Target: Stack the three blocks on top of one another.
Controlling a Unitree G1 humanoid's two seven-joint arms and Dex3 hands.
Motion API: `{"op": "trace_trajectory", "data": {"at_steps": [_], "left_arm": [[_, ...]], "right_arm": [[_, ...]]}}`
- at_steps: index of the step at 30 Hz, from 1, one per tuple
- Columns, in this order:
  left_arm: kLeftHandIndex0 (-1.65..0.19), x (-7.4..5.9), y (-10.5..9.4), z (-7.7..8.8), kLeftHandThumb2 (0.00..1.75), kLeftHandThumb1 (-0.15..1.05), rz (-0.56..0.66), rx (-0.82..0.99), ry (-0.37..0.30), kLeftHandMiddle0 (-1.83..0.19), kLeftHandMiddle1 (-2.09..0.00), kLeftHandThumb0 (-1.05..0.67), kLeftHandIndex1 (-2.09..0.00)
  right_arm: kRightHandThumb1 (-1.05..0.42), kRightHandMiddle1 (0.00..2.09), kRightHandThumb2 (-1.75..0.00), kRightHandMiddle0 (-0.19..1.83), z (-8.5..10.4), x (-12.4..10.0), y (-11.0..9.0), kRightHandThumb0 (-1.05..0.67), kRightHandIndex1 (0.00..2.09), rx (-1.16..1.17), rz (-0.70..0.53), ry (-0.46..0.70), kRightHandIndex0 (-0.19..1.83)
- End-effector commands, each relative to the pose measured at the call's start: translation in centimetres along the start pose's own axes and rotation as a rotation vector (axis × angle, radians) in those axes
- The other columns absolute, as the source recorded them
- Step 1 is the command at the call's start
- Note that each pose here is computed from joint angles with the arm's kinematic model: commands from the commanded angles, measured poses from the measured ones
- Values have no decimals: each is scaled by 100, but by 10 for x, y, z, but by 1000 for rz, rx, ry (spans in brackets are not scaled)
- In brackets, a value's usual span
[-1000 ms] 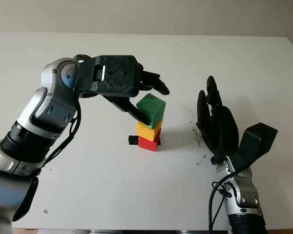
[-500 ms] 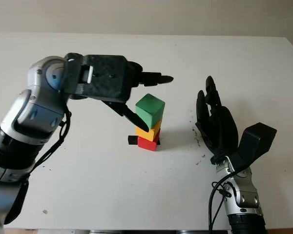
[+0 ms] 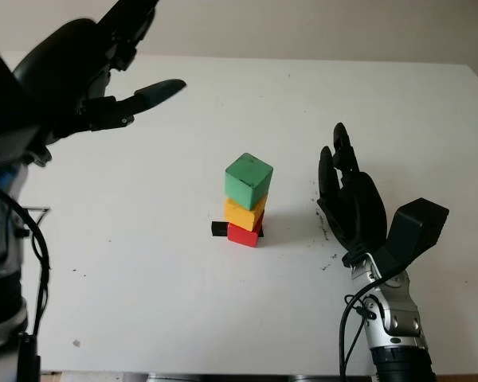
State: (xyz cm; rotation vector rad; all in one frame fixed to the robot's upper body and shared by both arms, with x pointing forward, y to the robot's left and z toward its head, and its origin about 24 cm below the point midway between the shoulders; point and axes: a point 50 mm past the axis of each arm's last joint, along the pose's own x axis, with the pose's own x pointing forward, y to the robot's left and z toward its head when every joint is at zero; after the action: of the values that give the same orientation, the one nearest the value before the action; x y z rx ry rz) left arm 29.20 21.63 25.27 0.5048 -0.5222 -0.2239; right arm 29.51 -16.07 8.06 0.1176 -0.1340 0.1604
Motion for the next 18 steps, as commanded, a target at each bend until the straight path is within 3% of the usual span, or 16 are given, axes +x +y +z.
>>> {"op": "trace_trajectory", "data": {"at_steps": [1,10,13,18], "left_arm": [[18,-6,-2,-18,59,105,78,-92,1,19,-1,-72,-2],[19,-26,-33,-87,60,105,203,-282,125,19,-1,-70,-2],[19,-31,-46,-99,62,105,210,-355,163,19,0,-73,0],[19,-44,-65,-109,67,105,84,-412,219,19,0,-80,0]], "right_arm": [[-105,0,-56,-19,8,2,-4,-69,0,-17,8,-30,-19],[-105,0,-60,-19,13,5,-7,-66,0,-24,10,-56,-19],[-105,0,-61,-19,13,6,-6,-66,0,-29,6,-63,-19],[-105,0,-60,-19,13,6,-5,-66,0,-40,-8,-71,-19]]}}
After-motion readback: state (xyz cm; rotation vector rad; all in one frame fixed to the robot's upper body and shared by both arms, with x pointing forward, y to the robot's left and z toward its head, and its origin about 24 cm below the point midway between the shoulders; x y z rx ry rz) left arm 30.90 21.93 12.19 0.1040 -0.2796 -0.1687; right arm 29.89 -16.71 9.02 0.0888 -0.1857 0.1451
